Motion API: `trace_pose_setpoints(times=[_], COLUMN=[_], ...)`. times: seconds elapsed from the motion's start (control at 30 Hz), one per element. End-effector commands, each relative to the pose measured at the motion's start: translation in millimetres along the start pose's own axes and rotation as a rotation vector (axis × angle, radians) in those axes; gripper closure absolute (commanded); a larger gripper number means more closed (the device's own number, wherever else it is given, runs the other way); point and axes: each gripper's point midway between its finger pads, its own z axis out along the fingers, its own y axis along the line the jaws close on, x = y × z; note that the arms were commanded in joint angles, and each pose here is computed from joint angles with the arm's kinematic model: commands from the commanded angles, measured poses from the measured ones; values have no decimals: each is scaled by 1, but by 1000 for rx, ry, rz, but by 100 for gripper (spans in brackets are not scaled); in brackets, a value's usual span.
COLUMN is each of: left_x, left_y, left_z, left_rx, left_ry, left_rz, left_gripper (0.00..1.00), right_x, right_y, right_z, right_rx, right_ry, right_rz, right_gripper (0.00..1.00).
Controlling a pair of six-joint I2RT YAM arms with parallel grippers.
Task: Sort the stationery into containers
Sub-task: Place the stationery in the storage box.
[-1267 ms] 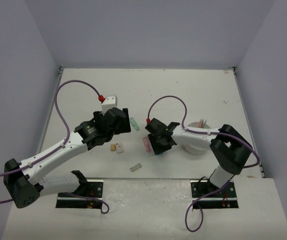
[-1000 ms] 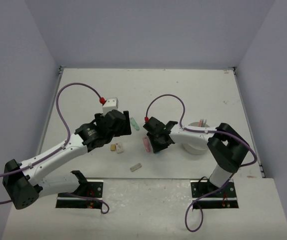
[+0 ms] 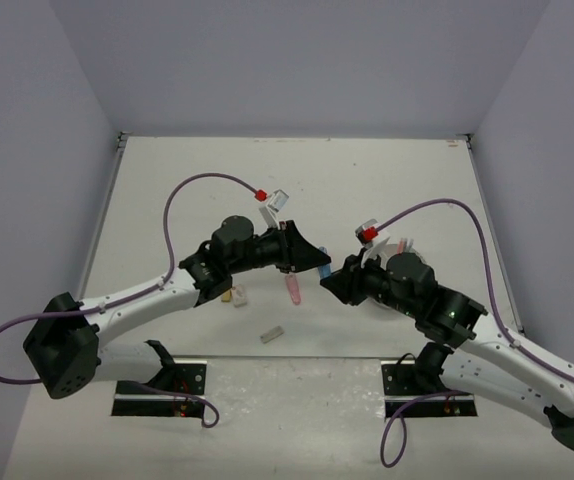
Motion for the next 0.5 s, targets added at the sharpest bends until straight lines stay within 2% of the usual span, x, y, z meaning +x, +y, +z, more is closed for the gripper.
trace_pose_setpoints(times=[0.0,0.07,0.1,0.13,0.17,0.2,0.27,0.3,0.33,0.47], left_x=[-9,-10,-11,-12,-13,-15,-21,-23,-27,-46], left_y=[-34,-36,-35,-35,-33,-33,-23,-20,-13,0], left_z=[6,8,9,10,12,15,22,25,28,45], left_rx=[111,108,101,92,81,75,28,18,-15,-71], left_ry=[2,4,4,5,5,5,-10,-11,-25,-66], left_rz=[30,38,41,51,66,88,143,160,177,311], left_gripper=[65,78,90,97,100,100,100,100,100,100], right_x=[-6,-5,-6,-7,-8,-9,-11,-10,-9,-1], right_y=[5,3,1,-1,-2,-4,-12,-16,-22,-50], right_z=[5,5,5,5,3,2,-2,-2,-5,-22], right_rx=[-13,-1,7,17,26,33,79,99,130,302], right_ry=[-2,-3,-9,-17,-26,-33,-57,-58,-63,-33], right_rz=[-19,-16,-13,-11,-8,-5,20,23,35,91], right_gripper=[100,100,100,100,100,90,29,6,1,1])
